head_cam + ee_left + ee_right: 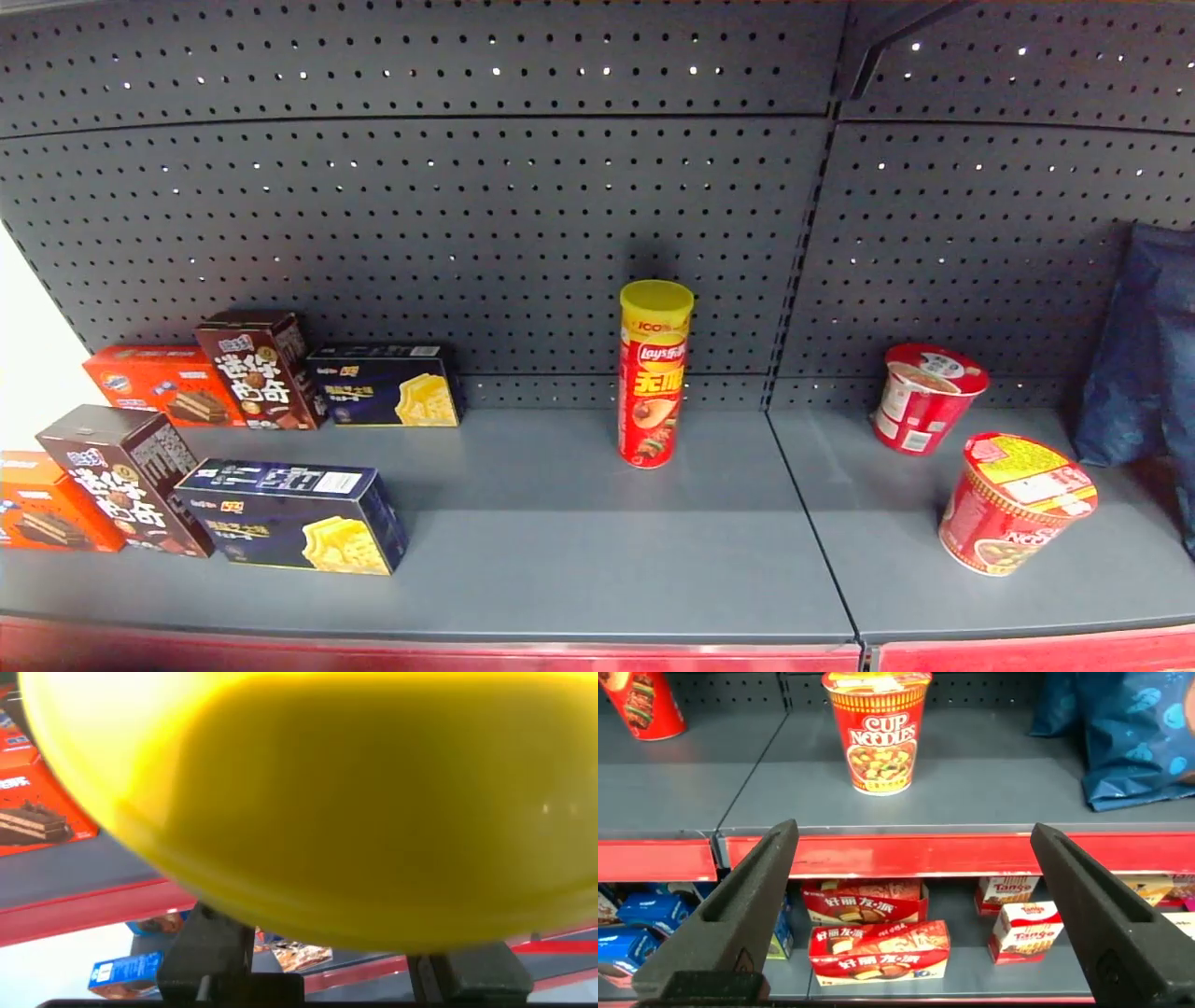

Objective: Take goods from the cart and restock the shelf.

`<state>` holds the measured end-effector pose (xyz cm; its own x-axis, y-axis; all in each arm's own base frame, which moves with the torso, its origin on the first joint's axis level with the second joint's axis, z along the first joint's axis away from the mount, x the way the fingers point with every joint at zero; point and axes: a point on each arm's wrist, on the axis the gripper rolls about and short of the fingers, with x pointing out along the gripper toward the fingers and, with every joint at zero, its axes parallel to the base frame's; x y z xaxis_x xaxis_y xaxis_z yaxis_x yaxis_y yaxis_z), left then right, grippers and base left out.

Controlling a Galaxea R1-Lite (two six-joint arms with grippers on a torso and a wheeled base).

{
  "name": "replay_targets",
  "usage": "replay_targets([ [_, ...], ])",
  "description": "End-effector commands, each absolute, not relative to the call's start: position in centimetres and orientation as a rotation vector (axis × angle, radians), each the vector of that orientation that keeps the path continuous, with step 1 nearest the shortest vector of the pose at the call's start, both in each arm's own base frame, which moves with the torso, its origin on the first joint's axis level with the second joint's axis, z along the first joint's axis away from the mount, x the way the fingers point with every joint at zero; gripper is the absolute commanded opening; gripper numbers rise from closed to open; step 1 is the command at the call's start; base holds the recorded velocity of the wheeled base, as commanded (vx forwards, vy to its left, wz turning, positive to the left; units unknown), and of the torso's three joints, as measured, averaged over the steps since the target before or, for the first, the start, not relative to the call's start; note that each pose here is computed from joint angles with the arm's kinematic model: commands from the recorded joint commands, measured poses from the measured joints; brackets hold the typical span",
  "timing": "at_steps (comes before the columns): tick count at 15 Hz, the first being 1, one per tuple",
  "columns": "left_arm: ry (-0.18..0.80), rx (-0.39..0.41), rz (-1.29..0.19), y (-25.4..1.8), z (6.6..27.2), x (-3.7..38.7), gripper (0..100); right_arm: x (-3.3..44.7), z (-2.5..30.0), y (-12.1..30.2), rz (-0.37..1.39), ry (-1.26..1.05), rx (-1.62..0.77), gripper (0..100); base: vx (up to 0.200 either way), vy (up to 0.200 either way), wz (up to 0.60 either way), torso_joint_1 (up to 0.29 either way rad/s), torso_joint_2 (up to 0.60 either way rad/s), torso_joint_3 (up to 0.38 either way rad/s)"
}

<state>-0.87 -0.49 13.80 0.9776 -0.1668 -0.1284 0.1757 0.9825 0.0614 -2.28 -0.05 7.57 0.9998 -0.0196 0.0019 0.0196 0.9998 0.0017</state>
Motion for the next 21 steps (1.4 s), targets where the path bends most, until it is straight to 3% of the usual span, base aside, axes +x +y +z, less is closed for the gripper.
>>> replay_targets([
  [1, 0.117, 0.074, -0.172, -0.5, 13.7, -1.0, 0, -2.3, 7.6, 0.0, -0.020, -0.003, 0.002, 100, 0.000, 0.000, 0.00, 0.000, 0.00, 0.000],
  [6, 0.105, 0.075, -0.170, -0.5, 13.8, -1.1, 0, -2.3, 7.6, 0.0, -0.020, -0.003, 0.002, 100, 0.000, 0.000, 0.00, 0.000, 0.00, 0.000],
  [9, 0.044, 0.081, -0.149, -0.5, 14.1, -1.9, 0, -2.3, 7.6, 0.0, -0.020, -0.003, 0.002, 100, 0.000, 0.000, 0.00, 0.000, 0.00, 0.000],
  [10, -0.004, 0.089, -0.095, -0.5, 14.6, -2.6, 0, -2.3, 7.6, 0.0, 0.002, -0.003, -0.009, 100, 0.000, 0.000, 0.00, 0.000, 0.00, 0.000],
  [16, 0.000, 0.091, 0.100, -0.8, 15.5, -4.1, 0, -2.3, 7.7, 0.2, 0.098, -0.014, -0.070, 100, 0.000, 0.000, 0.00, 0.000, 0.00, 0.000],
  [17, 0.007, 0.090, 0.113, -0.9, 15.3, -4.4, 0, -2.5, 8.8, 0.2, 0.101, -0.047, -0.025, 100, 0.000, 0.000, 0.00, 0.000, 0.00, 0.000],
  [18, 0.029, 0.087, 0.111, -1.0, 14.9, -4.8, 0, -1.4, 15.9, 0.2, 0.110, -0.015, 0.252, 100, 0.000, 0.000, 0.00, 0.000, 0.00, 0.000],
  [19, 0.056, 0.093, 0.106, -1.0, 14.5, -4.8, 0, -0.2, 18.7, 0.2, 0.124, -0.004, 0.305, 100, 0.000, 0.000, 0.00, 0.000, 0.00, 0.000],
  [21, 0.045, 0.098, 0.078, -1.0, 14.7, -4.7, 0, -0.1, 20.0, 0.5, 0.308, -0.021, 0.069, 100, 0.000, 0.000, 0.00, 0.000, 0.00, 0.000],
])
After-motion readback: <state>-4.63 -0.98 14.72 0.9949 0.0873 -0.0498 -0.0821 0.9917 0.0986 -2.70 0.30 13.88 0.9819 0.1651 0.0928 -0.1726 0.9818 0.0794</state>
